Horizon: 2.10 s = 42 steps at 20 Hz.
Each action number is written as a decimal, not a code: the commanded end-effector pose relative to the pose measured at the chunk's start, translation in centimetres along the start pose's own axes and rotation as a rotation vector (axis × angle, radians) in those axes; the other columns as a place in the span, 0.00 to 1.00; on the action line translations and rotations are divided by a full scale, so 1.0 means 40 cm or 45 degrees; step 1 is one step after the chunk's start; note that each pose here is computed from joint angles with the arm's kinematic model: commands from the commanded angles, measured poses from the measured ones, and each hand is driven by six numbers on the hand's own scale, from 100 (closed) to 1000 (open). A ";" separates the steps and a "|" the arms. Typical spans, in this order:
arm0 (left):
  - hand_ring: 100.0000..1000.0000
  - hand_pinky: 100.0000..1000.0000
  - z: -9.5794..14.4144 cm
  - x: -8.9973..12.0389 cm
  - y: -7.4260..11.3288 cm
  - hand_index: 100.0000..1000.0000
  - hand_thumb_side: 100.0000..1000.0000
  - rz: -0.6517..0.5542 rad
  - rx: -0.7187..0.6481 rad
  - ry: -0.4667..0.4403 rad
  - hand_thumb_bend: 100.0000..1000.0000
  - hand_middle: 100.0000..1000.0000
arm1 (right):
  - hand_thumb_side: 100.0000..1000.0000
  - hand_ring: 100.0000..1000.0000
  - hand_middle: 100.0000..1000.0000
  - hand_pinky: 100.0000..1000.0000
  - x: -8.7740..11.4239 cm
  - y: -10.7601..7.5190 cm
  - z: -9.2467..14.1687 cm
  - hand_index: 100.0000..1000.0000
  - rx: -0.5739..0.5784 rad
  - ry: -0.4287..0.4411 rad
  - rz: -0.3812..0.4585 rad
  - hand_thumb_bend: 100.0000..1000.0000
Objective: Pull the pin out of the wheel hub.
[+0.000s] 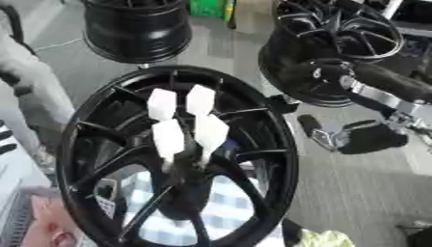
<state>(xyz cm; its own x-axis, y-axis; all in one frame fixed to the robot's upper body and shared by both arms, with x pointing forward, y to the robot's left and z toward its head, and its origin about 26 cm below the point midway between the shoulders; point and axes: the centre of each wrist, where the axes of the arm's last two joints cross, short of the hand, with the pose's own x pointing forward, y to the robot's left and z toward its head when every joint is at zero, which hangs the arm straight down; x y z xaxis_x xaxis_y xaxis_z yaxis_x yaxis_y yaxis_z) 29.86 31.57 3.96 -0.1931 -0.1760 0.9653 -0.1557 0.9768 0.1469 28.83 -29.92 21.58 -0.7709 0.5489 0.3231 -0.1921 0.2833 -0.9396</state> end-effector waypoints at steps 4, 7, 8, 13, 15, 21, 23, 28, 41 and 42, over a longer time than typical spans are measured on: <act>0.77 0.71 -0.017 0.027 0.003 0.85 0.82 -0.023 -0.037 -0.053 0.00 0.76 | 0.33 0.77 0.85 0.72 0.023 -0.012 -0.044 0.97 0.026 -0.081 -0.020 0.00; 0.77 0.72 -0.019 0.028 0.001 0.85 0.82 -0.025 -0.044 -0.056 0.00 0.76 | 0.35 0.77 0.86 0.72 0.027 -0.007 -0.068 0.96 0.046 -0.120 -0.036 0.00; 0.77 0.72 -0.020 0.029 0.001 0.85 0.82 -0.025 -0.045 -0.058 0.00 0.76 | 0.33 0.78 0.86 0.72 0.028 -0.005 -0.075 0.97 0.053 -0.132 -0.040 0.00; 0.77 0.72 -0.021 0.031 -0.001 0.85 0.82 -0.026 -0.050 -0.060 0.00 0.76 | 0.20 0.79 0.87 0.73 0.029 0.004 -0.103 0.97 0.106 -0.171 -0.042 0.00; 0.77 0.72 -0.022 0.030 -0.003 0.85 0.82 -0.026 -0.053 -0.059 0.00 0.76 | 0.10 0.80 0.88 0.74 0.031 0.008 -0.112 0.97 0.141 -0.182 -0.030 0.00; 0.77 0.72 -0.023 0.030 -0.006 0.85 0.83 -0.024 -0.061 -0.058 0.00 0.76 | 0.07 0.81 0.89 0.75 0.037 0.011 -0.138 0.97 0.221 -0.210 0.026 0.00; 0.77 0.72 -0.024 0.031 -0.006 0.85 0.83 -0.024 -0.063 -0.061 0.00 0.76 | 0.08 0.81 0.89 0.75 0.035 0.016 -0.144 0.97 0.237 -0.213 0.029 0.00; 0.77 0.72 -0.025 0.032 -0.008 0.85 0.83 -0.023 -0.067 -0.063 0.00 0.76 | 0.18 0.81 0.89 0.75 0.027 0.025 -0.157 0.97 0.256 -0.214 0.029 0.00; 0.78 0.71 -0.028 0.034 -0.010 0.85 0.83 -0.024 -0.075 -0.068 0.00 0.76 | 0.37 0.84 0.89 0.77 0.015 0.045 -0.201 0.97 0.278 -0.239 0.034 0.00; 0.78 0.71 -0.028 0.034 -0.011 0.85 0.83 -0.024 -0.076 -0.068 0.00 0.76 | 0.37 0.84 0.89 0.77 0.016 0.045 -0.203 0.97 0.279 -0.241 0.037 0.00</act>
<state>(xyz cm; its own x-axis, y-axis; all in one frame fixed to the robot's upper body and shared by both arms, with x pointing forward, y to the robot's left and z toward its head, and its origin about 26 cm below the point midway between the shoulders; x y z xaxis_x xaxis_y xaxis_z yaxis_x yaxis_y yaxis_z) 30.51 30.84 4.53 -0.2149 -0.1790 0.9601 -0.1051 0.9816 0.1595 32.82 -22.48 20.28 -0.8666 0.3839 0.3188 -0.3055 0.0969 -0.9472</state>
